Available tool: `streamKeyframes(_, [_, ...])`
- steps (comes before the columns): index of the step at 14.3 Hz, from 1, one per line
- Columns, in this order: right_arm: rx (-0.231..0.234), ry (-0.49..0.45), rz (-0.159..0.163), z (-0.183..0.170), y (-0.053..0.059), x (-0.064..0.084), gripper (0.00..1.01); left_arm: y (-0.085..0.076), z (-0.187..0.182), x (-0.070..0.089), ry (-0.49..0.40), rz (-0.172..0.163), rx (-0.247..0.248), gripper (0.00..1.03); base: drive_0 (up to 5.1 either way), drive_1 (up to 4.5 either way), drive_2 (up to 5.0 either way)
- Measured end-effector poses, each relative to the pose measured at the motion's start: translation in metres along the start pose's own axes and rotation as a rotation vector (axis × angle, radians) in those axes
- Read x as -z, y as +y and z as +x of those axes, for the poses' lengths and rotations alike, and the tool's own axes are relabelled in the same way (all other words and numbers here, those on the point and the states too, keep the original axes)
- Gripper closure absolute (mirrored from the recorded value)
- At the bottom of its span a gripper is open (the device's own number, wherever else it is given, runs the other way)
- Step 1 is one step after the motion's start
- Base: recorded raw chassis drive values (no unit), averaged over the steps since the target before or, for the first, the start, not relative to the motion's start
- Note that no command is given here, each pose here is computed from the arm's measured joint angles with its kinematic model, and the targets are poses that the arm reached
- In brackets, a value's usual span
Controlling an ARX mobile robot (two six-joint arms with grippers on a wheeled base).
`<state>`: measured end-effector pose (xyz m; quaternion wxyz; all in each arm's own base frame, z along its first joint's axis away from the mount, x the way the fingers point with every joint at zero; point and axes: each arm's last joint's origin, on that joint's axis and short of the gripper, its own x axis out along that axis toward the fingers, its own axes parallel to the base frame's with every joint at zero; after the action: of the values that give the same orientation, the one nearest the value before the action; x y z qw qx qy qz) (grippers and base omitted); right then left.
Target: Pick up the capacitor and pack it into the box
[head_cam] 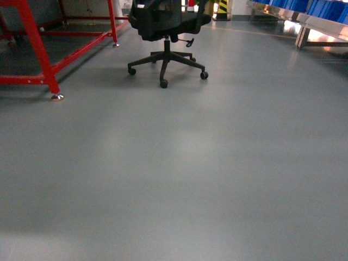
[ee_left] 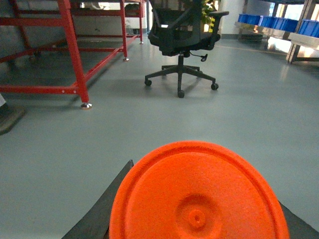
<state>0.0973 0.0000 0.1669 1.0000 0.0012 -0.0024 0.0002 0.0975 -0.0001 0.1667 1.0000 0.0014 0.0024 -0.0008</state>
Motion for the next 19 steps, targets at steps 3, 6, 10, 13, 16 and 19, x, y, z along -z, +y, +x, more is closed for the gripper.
streamKeyframes(3, [0.000, 0.003, 0.000, 0.0000, 0.0000, 0.0003, 0.03, 0.0000, 0.0000, -0.0003, -0.003, 0.000, 0.000, 0.60, -4.9, 3.29, 1.5])
streamKeyframes(6, [0.000, 0.001, 0.000, 0.0000, 0.0000, 0.0001, 0.03, 0.0000, 0.0000, -0.0001, -0.001, 0.000, 0.000, 0.60, -4.9, 3.34, 1.5])
streamKeyframes(10, [0.000, 0.003, 0.000, 0.0000, 0.0000, 0.0003, 0.03, 0.0000, 0.0000, -0.0004, -0.004, 0.000, 0.000, 0.60, -4.9, 3.34, 1.5])
streamKeyframes(13, [0.000, 0.000, 0.000, 0.0000, 0.0000, 0.0000, 0.03, 0.0000, 0.0000, 0.0000, 0.000, 0.000, -0.001, 0.60, -4.8, 3.39, 1.6])
streamKeyframes(16, [0.000, 0.000, 0.000, 0.0000, 0.0000, 0.0000, 0.03, 0.0000, 0.0000, -0.0001, -0.002, 0.000, 0.000, 0.60, -4.8, 3.38, 1.6])
streamKeyframes(19, [0.000, 0.001, 0.000, 0.0000, 0.0000, 0.0001, 0.03, 0.0000, 0.0000, -0.0001, -0.001, 0.000, 0.000, 0.60, -4.8, 3.38, 1.6])
